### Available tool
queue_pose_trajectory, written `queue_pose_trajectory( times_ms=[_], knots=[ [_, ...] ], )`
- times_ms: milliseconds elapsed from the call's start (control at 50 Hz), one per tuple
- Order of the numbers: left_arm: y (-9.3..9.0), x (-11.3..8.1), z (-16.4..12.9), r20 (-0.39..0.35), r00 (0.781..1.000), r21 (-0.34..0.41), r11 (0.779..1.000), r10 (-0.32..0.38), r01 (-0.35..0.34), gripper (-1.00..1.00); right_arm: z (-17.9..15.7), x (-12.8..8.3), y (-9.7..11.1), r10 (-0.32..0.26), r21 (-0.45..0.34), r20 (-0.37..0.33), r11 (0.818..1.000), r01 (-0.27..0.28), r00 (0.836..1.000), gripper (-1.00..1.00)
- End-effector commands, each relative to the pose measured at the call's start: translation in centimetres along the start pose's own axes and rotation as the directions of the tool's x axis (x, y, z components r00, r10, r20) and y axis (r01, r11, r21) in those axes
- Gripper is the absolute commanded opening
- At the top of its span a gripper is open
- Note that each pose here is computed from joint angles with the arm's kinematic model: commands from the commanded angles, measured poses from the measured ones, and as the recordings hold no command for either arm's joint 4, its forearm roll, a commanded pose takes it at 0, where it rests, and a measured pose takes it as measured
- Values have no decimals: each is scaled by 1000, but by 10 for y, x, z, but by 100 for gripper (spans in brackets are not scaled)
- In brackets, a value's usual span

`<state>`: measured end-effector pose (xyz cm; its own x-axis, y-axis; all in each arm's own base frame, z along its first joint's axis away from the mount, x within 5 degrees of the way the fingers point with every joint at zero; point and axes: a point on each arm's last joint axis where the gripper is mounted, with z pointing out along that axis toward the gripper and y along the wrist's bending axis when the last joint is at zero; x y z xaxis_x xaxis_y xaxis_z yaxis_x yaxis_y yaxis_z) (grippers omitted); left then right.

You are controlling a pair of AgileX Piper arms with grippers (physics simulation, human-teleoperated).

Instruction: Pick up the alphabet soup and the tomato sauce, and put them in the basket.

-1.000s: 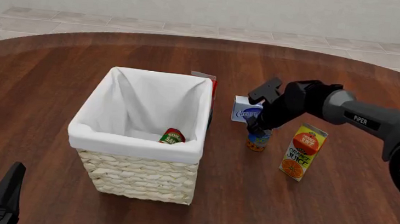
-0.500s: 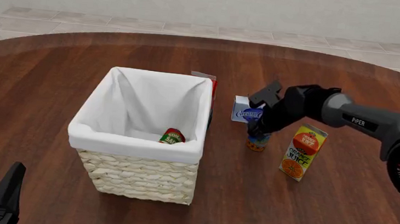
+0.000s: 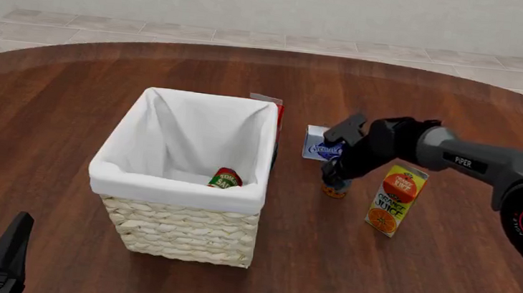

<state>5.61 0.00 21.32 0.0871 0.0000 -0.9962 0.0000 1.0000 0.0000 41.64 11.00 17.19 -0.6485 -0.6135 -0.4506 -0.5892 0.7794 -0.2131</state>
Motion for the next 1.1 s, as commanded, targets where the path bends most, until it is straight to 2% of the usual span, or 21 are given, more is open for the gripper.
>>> queue_pose_trajectory(
  times_ms=[20, 360, 380, 480, 1100],
  knots=[
    [0, 0, 0, 0, 1000, 0, 1000, 0, 0, 100, 6, 3, 0, 3, -2, -7, 1000, -3, 1000, 100],
    [0, 0, 0, 0, 1000, 0, 1000, 0, 0, 100, 4, 6, -7, 3, 12, 1, 1000, -3, 1000, 100],
    [0, 0, 0, 0, 1000, 0, 1000, 0, 0, 100, 1, 4, -5, 2, 11, 8, 1000, -2, 1000, -100],
    [0, 0, 0, 0, 1000, 0, 1000, 0, 0, 100, -2, 2, 0, -3, 6, 11, 1000, 3, 1000, -100],
    [0, 0, 0, 0, 1000, 0, 1000, 0, 0, 100, -34, -16, -1, -12, 22, 62, 1000, 10, 998, -100]
  ],
)
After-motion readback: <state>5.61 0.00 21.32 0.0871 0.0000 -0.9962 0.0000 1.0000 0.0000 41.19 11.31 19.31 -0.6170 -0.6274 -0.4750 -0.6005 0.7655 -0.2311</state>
